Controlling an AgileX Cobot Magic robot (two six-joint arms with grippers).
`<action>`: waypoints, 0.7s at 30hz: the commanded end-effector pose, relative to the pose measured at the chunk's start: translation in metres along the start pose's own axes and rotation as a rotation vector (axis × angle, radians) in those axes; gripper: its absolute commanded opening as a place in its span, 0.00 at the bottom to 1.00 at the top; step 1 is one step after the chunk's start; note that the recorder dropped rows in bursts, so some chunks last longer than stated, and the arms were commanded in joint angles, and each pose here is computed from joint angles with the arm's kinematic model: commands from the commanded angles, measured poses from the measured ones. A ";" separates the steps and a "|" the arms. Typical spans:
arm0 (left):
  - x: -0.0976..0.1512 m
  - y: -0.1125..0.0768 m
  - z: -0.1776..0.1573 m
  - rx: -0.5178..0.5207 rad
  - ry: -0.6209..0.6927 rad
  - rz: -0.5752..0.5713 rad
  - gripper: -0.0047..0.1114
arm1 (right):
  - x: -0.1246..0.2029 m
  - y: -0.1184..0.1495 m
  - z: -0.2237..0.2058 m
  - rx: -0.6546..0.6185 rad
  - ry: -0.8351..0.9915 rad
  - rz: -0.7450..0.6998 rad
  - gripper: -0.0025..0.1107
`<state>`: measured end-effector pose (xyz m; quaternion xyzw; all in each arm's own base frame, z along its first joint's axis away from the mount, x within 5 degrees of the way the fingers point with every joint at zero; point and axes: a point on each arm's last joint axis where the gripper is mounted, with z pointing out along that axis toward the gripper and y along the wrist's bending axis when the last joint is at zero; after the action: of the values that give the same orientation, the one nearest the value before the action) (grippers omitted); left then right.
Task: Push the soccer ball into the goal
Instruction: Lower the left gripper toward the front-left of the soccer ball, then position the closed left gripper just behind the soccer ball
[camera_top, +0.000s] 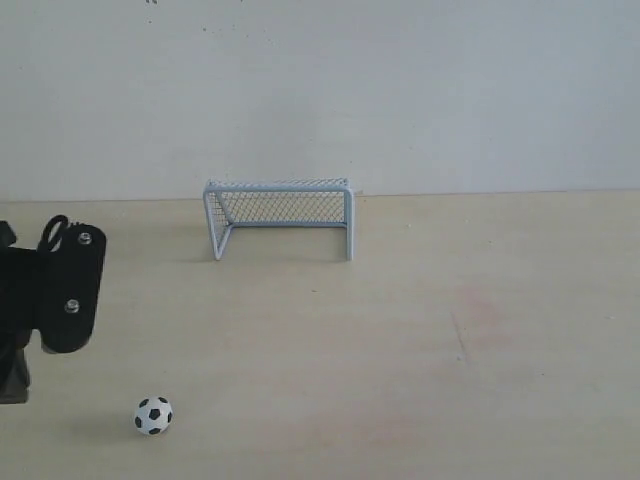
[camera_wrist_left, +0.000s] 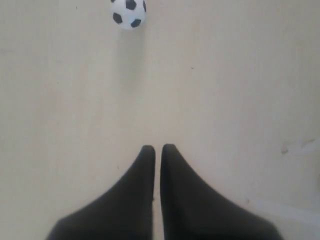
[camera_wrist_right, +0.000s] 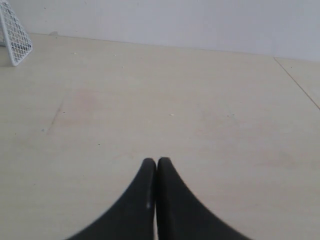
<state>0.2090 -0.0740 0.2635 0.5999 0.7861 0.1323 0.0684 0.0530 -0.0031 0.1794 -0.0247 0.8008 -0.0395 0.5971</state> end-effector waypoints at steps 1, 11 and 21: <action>-0.008 0.014 0.018 -0.007 -0.109 0.063 0.08 | -0.001 0.000 0.000 0.001 -0.012 0.002 0.02; 0.003 0.028 0.075 0.121 -0.017 0.352 0.08 | -0.001 0.000 0.000 0.001 -0.012 0.002 0.02; -0.022 0.031 0.111 0.085 -0.189 0.594 0.08 | -0.001 0.000 0.000 0.001 -0.012 0.002 0.02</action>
<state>0.2722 -0.0701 0.1714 0.8199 0.5635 0.0764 0.0659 0.0530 -0.0031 0.1794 -0.0247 0.8008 -0.0395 0.5971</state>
